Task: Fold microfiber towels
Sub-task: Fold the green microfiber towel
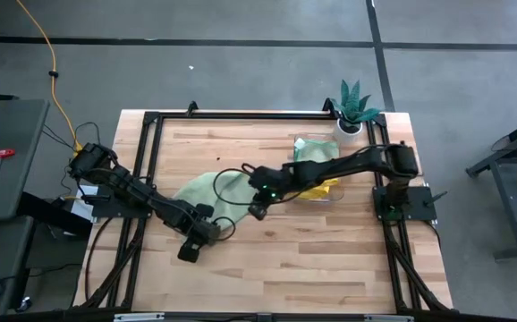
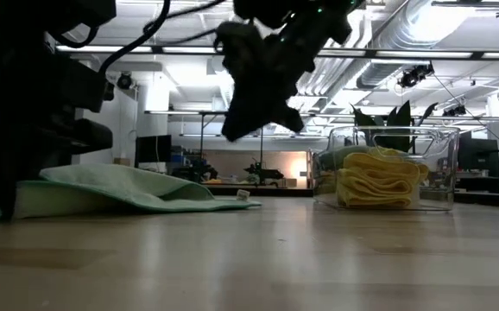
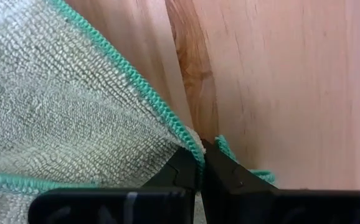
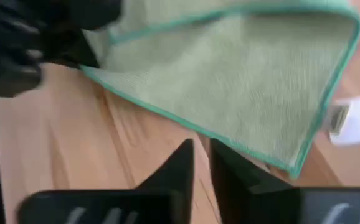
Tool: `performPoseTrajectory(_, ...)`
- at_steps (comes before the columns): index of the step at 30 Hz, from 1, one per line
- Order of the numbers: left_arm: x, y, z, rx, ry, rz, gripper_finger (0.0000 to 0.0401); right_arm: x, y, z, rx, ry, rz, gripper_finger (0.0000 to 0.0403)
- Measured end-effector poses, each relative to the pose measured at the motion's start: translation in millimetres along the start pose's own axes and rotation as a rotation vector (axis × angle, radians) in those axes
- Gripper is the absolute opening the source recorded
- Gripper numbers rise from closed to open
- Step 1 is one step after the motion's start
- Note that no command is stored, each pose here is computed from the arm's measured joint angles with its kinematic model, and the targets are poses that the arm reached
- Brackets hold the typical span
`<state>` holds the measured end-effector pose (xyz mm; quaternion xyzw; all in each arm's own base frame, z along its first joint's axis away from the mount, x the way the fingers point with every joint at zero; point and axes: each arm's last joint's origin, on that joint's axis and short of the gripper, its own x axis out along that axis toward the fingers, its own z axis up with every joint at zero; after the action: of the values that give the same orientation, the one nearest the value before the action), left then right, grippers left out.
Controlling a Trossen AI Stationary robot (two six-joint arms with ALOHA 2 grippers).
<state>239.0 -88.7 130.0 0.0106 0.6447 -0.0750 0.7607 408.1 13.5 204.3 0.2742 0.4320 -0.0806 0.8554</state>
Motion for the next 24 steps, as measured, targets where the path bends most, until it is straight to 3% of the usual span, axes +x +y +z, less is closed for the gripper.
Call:
performPoseTrajectory(9, 0.6, 0.1, 0.9, 0.009, -0.018, 0.014, 0.0, 37.9, -25.2, -0.4, 0.339, 0.1, -0.192, 0.0182)
performPoseTrajectory(17, 0.7, 0.1, 1.3, 0.036, -0.021, 0.017, 0.0, 48.2, -34.5, -5.6, 0.424, 0.045, -0.33, 0.0193)
performPoseTrajectory(24, 0.7, 0.5, 1.5, 0.053, -0.022, 0.018, 0.0, 52.1, -37.3, -9.6, 0.426, 0.081, -0.346, 0.0193)
